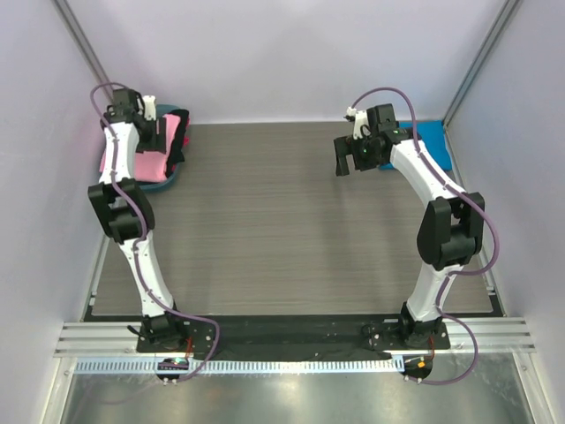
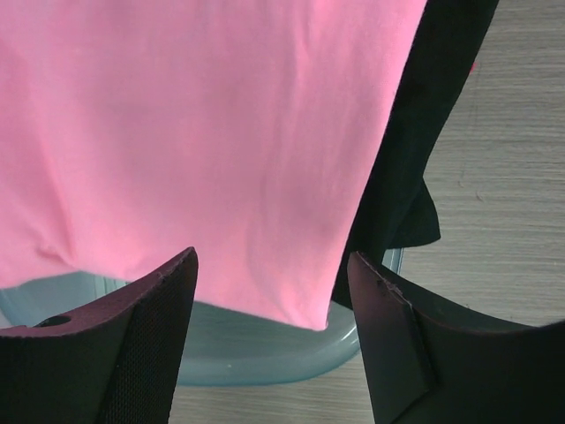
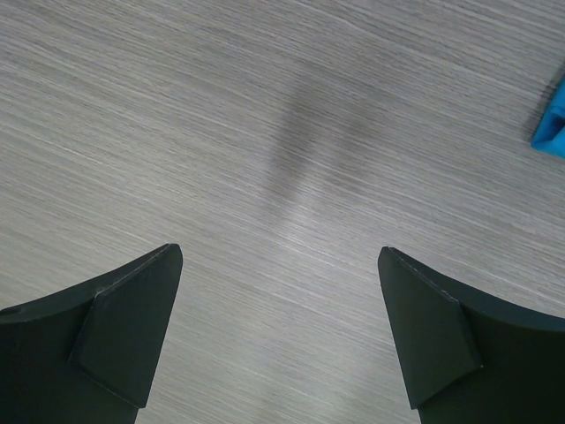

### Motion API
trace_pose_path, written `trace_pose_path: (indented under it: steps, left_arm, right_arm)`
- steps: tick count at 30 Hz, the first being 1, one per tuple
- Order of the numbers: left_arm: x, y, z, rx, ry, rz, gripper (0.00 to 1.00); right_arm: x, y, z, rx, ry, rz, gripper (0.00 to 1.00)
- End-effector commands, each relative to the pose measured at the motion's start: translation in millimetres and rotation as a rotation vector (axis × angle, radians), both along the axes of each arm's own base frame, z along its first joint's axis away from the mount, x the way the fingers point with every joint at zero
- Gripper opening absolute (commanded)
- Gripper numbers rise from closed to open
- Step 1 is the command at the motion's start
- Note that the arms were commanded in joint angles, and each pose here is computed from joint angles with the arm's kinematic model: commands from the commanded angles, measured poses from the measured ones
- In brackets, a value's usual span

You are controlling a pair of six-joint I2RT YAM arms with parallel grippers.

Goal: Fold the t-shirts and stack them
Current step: Grab the tshirt from the pile

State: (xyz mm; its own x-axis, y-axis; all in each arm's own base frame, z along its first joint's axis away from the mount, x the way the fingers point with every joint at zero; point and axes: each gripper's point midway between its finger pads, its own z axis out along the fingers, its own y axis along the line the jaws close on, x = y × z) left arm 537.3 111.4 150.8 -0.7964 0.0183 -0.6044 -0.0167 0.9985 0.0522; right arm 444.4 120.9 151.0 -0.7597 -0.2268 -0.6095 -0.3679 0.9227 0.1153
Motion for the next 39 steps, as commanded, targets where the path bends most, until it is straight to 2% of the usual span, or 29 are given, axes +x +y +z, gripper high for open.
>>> trace_pose_path:
  steps: [1, 8, 10, 14, 17, 20, 22, 23, 25, 28, 31, 32, 34, 39]
  left_arm:
    - [12, -2, -3, 0.035, -0.013, -0.032, 0.69]
    - [20, -4, -20, 0.054, 0.005, -0.031, 0.68]
    - [21, -3, -21, 0.057, 0.004, -0.025, 0.62]
    - [22, -3, -16, 0.056, -0.008, -0.017, 0.44]
    - [22, -3, -8, 0.056, -0.025, -0.008, 0.37]
    - [20, -4, -2, 0.052, -0.036, -0.008, 0.26]
    - [20, -5, -1, 0.052, -0.038, -0.011, 0.14]
    - [19, -5, -1, 0.052, -0.035, -0.012, 0.00]
    - [16, -6, 8, 0.048, -0.048, -0.007, 0.00]
    - [11, -14, 31, 0.033, -0.086, -0.015, 0.00]
    - [1, -32, 87, 0.035, -0.190, -0.042, 0.00]
    - [-7, -38, 123, 0.048, -0.262, -0.050, 0.00]
    - [-15, -57, 153, 0.049, -0.327, -0.083, 0.00]
    - [-57, -119, 247, 0.039, -0.536, -0.232, 0.00]
  right_arm:
    - [10, 7, 21, 0.009, -0.062, 0.044, 0.99]
    - [12, 5, 21, -0.002, -0.069, 0.046, 0.99]
    - [12, 5, 21, -0.006, -0.069, 0.044, 0.99]
    - [12, 5, 20, -0.005, -0.066, 0.046, 0.99]
    - [13, 7, 17, -0.003, -0.062, 0.047, 0.99]
    - [14, 9, 17, 0.003, -0.060, 0.052, 0.99]
    - [14, 10, 16, 0.004, -0.057, 0.053, 0.99]
    - [15, 11, 17, 0.005, -0.061, 0.054, 0.99]
    - [17, 11, 20, 0.006, -0.067, 0.054, 0.99]
    - [21, 10, 28, -0.007, -0.095, 0.053, 0.97]
    - [29, 9, 42, -0.092, -0.169, 0.062, 0.96]
    - [33, 15, 53, -0.113, -0.207, 0.077, 0.96]
    - [41, 15, 65, -0.144, -0.256, 0.067, 0.96]
    - [60, 21, 102, -0.104, -0.337, 0.000, 1.00]
